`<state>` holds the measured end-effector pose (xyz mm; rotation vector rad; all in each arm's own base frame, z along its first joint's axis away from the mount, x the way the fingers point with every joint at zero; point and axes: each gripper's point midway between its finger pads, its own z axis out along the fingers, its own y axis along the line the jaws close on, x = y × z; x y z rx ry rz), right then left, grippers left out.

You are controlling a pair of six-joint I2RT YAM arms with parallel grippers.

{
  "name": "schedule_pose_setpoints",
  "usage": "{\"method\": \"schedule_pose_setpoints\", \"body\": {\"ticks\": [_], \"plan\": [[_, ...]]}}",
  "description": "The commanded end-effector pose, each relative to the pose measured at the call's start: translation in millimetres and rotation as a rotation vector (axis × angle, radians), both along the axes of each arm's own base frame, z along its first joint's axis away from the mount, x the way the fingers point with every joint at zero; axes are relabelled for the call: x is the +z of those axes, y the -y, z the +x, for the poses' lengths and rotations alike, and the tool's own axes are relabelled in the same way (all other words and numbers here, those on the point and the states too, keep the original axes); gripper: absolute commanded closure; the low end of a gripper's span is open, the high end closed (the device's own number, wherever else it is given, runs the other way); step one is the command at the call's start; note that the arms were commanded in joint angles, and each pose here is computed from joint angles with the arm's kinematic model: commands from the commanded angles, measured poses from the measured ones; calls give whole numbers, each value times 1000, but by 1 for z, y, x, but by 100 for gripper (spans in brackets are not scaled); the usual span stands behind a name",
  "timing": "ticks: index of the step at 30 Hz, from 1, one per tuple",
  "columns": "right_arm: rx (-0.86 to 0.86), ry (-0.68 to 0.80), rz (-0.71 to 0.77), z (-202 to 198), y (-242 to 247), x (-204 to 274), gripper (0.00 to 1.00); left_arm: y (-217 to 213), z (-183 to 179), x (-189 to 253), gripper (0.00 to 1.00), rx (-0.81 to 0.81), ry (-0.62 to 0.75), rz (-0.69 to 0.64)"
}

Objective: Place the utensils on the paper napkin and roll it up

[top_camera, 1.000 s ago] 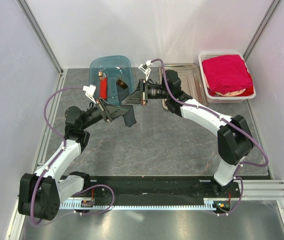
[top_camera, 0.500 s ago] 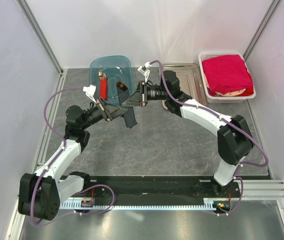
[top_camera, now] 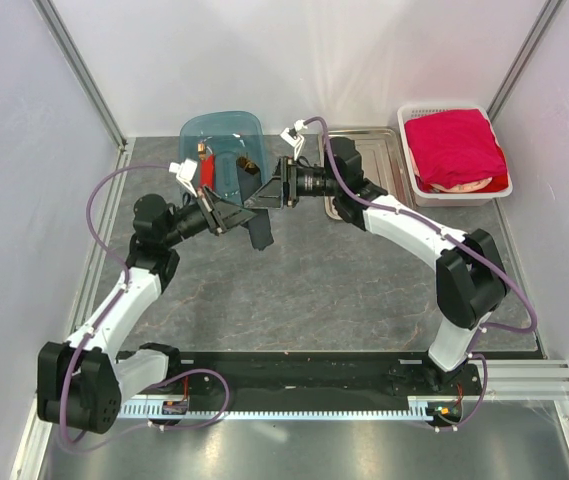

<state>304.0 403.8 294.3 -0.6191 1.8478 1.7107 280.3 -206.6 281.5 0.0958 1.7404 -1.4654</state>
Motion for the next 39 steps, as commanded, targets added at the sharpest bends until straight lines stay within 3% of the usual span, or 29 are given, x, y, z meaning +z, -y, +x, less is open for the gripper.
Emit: {"method": "schedule_pose_setpoints", "body": {"ticks": [1,2,10,16,22,26,33,39], "plan": [[-49,56,12,19,6,23,11,0,18,17,98,10,74,87],[-81,56,6,30,15,23,2,-1,23,25,98,17,93,94],[-290,48,-38,90,79,19,2,-16,97,22,98,82,40,189],[-376,71,-94,105,115,10,2,-26,162,13,98,107,29,228],[-395,71,-109,110,127,9,2,-45,222,-14,98,158,-39,273],[-395,65,-125,109,130,1,2,-53,254,-60,98,193,-98,312],[-390,42,-150,108,131,-16,2,-59,294,-123,98,206,-203,343],[-386,29,-165,106,132,-26,2,-68,317,-147,98,278,-256,359]]}}
